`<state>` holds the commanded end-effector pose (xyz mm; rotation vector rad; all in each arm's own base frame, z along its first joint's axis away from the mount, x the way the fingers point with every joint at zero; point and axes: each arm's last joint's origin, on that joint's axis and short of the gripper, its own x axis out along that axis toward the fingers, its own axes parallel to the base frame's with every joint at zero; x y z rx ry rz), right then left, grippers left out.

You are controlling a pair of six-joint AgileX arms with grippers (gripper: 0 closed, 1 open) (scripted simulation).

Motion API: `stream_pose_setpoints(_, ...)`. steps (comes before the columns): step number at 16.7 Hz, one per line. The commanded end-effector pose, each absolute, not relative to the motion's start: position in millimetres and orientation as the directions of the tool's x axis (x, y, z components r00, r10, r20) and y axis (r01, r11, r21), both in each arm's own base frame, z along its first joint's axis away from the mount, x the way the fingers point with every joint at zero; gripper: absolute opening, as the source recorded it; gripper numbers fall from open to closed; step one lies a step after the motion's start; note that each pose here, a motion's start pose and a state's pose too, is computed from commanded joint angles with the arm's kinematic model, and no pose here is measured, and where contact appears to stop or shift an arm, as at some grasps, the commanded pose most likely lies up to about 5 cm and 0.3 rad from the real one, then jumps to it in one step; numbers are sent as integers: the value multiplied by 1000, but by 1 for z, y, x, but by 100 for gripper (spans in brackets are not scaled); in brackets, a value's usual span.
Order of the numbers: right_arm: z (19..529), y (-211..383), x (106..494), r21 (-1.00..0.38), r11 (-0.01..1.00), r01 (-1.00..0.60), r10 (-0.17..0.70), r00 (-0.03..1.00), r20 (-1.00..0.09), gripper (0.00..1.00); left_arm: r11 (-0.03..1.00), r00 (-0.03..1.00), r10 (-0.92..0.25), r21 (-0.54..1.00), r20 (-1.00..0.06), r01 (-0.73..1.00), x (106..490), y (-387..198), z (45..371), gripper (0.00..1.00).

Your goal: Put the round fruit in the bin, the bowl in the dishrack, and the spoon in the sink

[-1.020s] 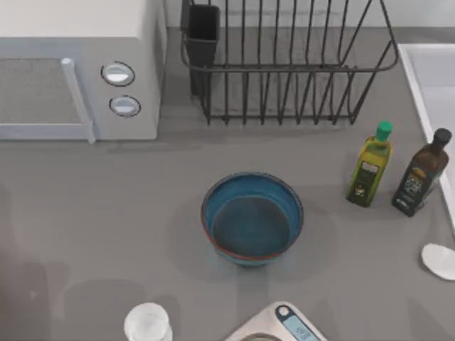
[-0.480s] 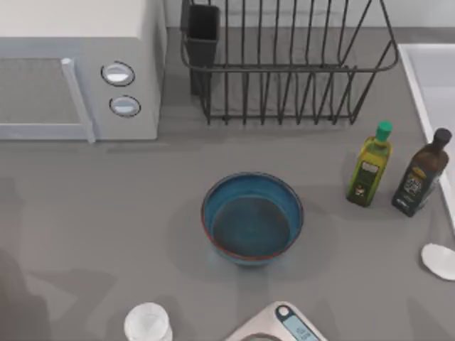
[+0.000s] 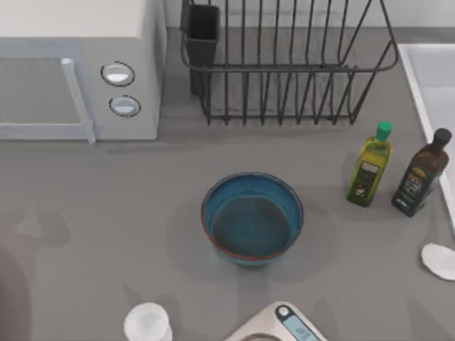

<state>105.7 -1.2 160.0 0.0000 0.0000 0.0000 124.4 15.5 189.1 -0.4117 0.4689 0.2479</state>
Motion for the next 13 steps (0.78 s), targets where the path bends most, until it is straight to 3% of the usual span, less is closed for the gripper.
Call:
stream_pose_setpoints(3, 160, -1, 106, 0, 1000, 0, 0, 1000, 0, 100, 975, 966, 77, -184, -247, -125, 111, 7, 175, 100)
stream_pose_setpoints(6, 160, -1, 106, 0, 1000, 0, 0, 1000, 0, 100, 998, 997, 24, -54, -69, -27, 107, 1, 165, 100)
stream_pose_setpoints(8, 160, -1, 106, 0, 1000, 0, 0, 1000, 0, 100, 1000, 1000, 3, -8, -9, -3, 106, -1, 161, 100)
stream_pose_setpoints(13, 160, -1, 106, 0, 1000, 0, 0, 1000, 0, 100, 1000, 1000, 0, 0, 0, 0, 106, -1, 160, 100)
